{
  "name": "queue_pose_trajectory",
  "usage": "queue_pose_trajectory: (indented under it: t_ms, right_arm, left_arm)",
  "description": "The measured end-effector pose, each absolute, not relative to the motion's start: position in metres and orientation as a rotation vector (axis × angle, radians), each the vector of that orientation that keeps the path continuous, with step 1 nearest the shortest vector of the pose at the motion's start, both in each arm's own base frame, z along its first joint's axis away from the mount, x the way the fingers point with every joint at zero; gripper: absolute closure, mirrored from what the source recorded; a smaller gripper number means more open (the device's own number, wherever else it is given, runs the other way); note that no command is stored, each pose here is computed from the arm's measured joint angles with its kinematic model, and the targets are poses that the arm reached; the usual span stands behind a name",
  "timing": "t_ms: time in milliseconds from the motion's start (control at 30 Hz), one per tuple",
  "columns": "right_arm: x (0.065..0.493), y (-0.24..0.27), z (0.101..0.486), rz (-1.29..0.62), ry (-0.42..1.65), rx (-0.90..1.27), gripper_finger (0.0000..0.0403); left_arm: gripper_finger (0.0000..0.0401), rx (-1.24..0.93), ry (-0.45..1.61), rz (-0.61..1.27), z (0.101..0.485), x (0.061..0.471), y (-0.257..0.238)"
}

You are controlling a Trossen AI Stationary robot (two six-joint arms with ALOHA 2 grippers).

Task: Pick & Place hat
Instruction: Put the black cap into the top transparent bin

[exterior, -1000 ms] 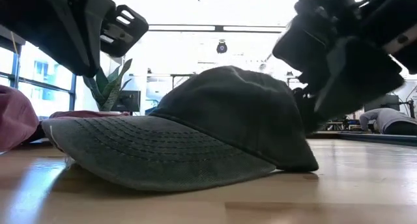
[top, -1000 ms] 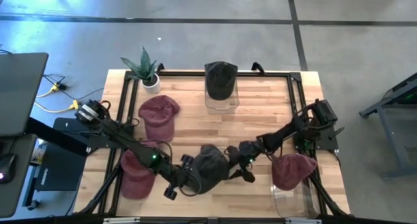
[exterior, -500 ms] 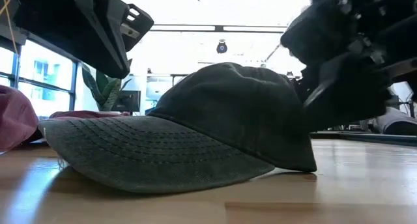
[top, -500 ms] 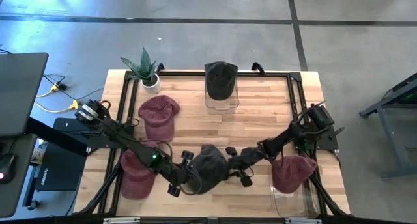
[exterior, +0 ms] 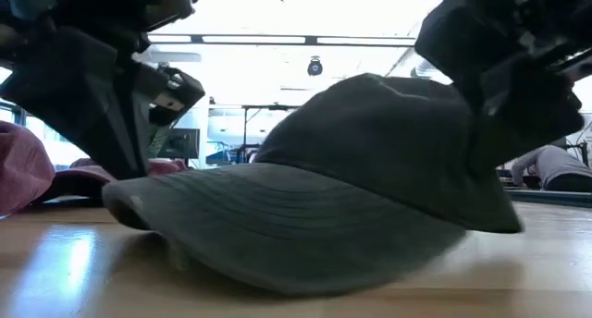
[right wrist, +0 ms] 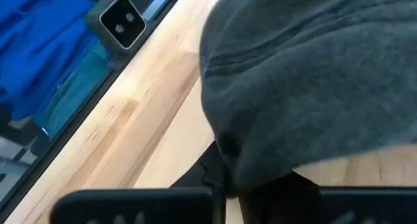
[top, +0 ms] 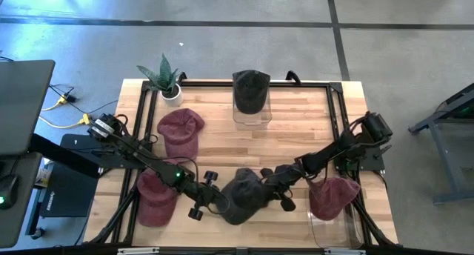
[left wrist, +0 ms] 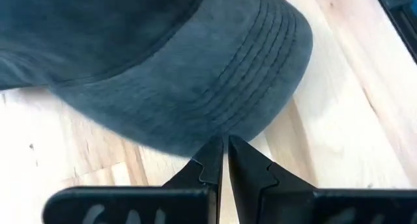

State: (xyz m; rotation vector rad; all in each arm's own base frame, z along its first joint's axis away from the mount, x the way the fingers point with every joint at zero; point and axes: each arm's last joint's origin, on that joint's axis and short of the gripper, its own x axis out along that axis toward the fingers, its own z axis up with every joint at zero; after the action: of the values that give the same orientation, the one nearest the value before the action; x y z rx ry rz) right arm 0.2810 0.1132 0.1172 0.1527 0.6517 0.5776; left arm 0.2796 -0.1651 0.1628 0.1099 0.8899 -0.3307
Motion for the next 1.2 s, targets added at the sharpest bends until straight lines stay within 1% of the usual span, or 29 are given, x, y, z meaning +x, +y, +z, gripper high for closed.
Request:
queue_pose_trajectory:
  t_ms: [133,300,400,467,600,633,700,800,900,1033,1133,1200]
  right_arm:
    - [0.282,0.111,0.118,0.560,0.648,0.178,0.0397]
    - [0.287,0.102,0.122,0.565,0.594,0.123,0.0377]
    - [0.289,0.099,0.124,0.572,0.560,0.075,0.0386]
    - [0.289,0.097,0.127,0.602,0.554,0.066,0.0397]
    - [0.294,0.101,0.151,0.699,0.504,0.088,0.0392]
    - [0.295,0.102,0.158,0.730,0.496,0.084,0.0394]
    - [0.294,0.103,0.167,0.794,0.506,0.066,0.0399]
    - [0.292,0.103,0.176,0.820,0.517,0.030,0.0396]
    - [0.290,0.102,0.172,0.819,0.546,0.010,0.0396]
    - [0.286,0.101,0.165,0.805,0.627,0.018,0.0399]
    - [0.284,0.099,0.162,0.779,0.680,0.047,0.0389]
    - [0.283,0.097,0.159,0.719,0.732,0.083,0.0381]
  left_arm:
    - [0.0383,0.163,0.858,-0.304,0.164,0.281,-0.164]
    - [0.0383,0.290,0.819,-0.210,0.165,0.282,-0.161]
    - [0.0383,0.370,0.805,-0.165,0.165,0.285,-0.155]
    - [0.0383,0.404,0.830,-0.155,0.168,0.284,-0.147]
    - [0.0383,0.387,0.857,-0.105,0.184,0.283,-0.124]
    - [0.0383,0.375,0.872,-0.111,0.185,0.283,-0.119]
    - [0.0383,0.357,0.878,-0.180,0.188,0.285,-0.109]
    - [0.0383,0.320,0.792,-0.342,0.195,0.297,-0.096]
    - [0.0383,0.268,0.710,-0.443,0.192,0.313,-0.079]
    - [0.0383,0.209,0.663,-0.479,0.174,0.332,-0.051]
    - [0.0383,0.138,0.607,-0.484,0.161,0.347,-0.035]
    - [0.0383,0.068,0.636,-0.490,0.143,0.352,-0.027]
